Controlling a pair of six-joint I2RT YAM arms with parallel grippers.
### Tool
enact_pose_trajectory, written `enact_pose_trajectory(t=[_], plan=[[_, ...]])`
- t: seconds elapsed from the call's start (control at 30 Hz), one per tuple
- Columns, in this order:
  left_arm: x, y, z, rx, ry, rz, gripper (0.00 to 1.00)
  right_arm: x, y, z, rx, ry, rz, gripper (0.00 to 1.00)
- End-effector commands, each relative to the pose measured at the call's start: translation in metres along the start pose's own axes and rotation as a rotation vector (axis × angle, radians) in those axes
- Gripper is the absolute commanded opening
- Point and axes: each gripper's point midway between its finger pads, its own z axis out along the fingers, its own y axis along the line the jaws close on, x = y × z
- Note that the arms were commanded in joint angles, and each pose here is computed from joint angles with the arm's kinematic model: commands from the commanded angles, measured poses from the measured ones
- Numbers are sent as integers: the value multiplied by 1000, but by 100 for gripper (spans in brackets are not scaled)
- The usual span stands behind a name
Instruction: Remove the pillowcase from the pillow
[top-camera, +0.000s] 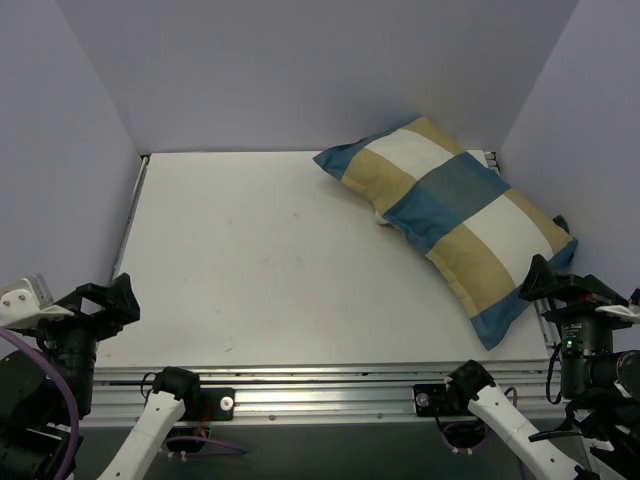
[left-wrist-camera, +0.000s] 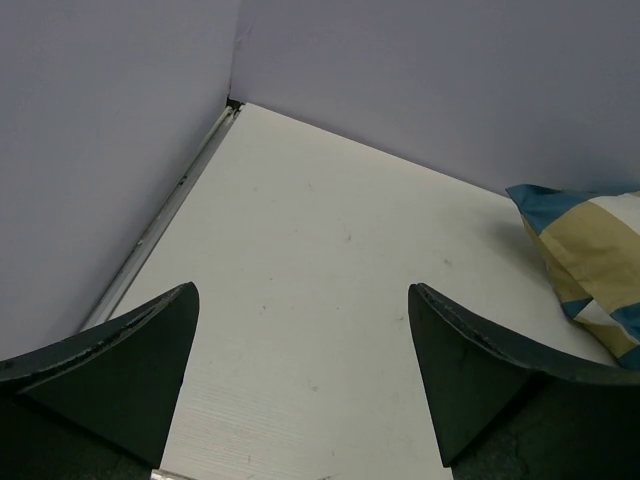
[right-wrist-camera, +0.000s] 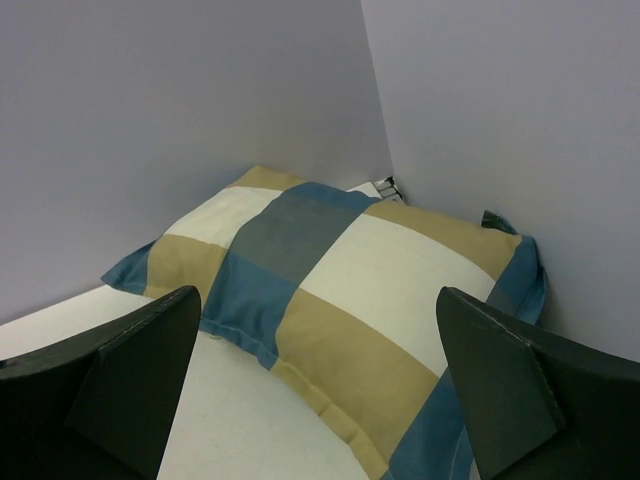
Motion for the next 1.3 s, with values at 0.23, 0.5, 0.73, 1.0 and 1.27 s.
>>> enact_pose_trajectory(t=[0.23, 0.5, 0.73, 1.0, 1.27], plan=[[16, -15, 23, 18, 69, 39, 94, 14, 35, 15, -103, 51, -52, 100], [44, -45, 54, 101, 166, 63, 94, 66, 94, 50, -169, 249, -66, 100], [95, -75, 99, 155, 289, 73, 94, 116, 138, 99, -95, 384, -90, 100], [167, -82, 134, 147, 416, 68, 94, 206, 114, 199, 172, 494, -185, 100], [179, -60, 145, 102, 448, 33, 94, 312, 57, 268, 358, 646, -337, 100]])
